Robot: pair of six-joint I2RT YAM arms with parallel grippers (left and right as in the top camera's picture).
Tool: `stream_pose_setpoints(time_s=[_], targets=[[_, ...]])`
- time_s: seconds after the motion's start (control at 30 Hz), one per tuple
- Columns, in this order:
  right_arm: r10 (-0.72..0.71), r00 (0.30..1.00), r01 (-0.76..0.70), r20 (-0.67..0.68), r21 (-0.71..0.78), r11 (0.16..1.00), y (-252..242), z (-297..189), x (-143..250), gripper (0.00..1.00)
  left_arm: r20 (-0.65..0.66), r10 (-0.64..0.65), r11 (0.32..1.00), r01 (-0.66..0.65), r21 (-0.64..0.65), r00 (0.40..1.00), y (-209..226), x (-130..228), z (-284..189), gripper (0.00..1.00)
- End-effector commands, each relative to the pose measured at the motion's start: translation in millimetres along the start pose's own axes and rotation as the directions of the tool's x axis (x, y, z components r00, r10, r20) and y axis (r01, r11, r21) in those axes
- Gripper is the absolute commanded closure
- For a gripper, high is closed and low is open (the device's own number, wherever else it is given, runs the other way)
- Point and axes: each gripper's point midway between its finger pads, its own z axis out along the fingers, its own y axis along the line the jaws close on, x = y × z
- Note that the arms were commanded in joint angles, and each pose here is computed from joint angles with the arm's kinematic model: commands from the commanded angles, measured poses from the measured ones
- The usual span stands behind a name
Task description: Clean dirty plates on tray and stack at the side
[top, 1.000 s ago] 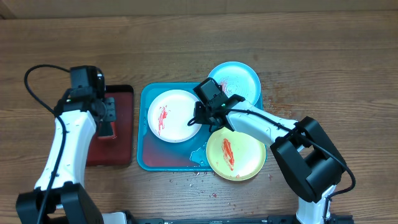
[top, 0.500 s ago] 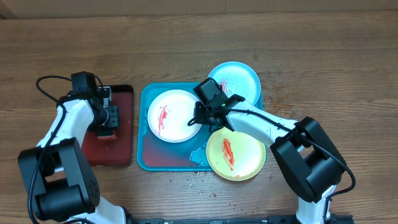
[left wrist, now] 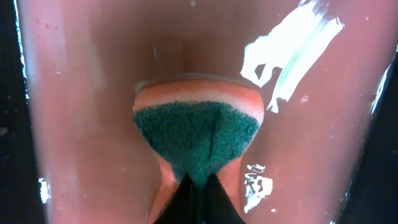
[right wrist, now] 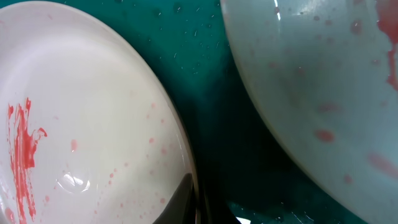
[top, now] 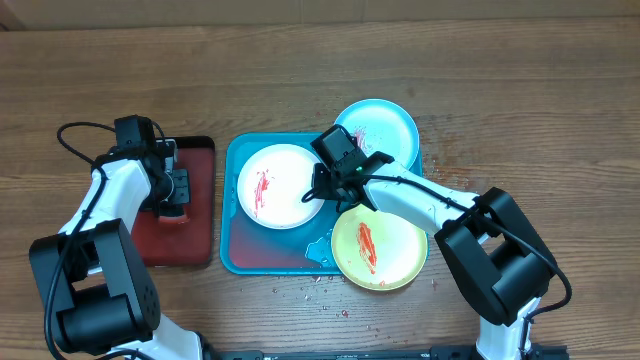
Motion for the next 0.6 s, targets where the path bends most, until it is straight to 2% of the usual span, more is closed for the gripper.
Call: stream_pose_setpoints(time_s=[0.0,0.17,0.3,0.43,0.57], targets=[[-0.001,1.000,0.002,-0.009,0.029,1.000,-4.9,6.0,3.3,0.96,-0.055,-0.055,0.999,0.054,-0.003,0.997,-1.6,12.5,14.3,0.96],[-0.001,1.000,0.002,-0.010,0.030,1.000,-5.1,6.0,3.6,0.96,-0.127,-0.115,0.993,0.115,-0.007,0.985,-4.6,28.4,36.0,0.96],[-0.001,1.000,0.002,-0.014,0.031,1.000,-5.4,6.0,4.3,0.96,-0.158,-0.117,0.993,0.121,0.013,0.980,-9.3,34.2,43.6,0.96],[-0.001,1.000,0.001,-0.025,0.017,1.000,-3.1,6.0,6.3,0.96,-0.131,-0.115,0.992,0.121,0.044,0.985,-12.0,17.9,27.0,0.96],[-0.001,0.999,0.001,-0.033,0.009,1.000,-1.8,5.9,7.6,0.96,-0.078,-0.111,0.990,0.118,0.081,0.991,-12.5,-15.1,-13.4,0.96]])
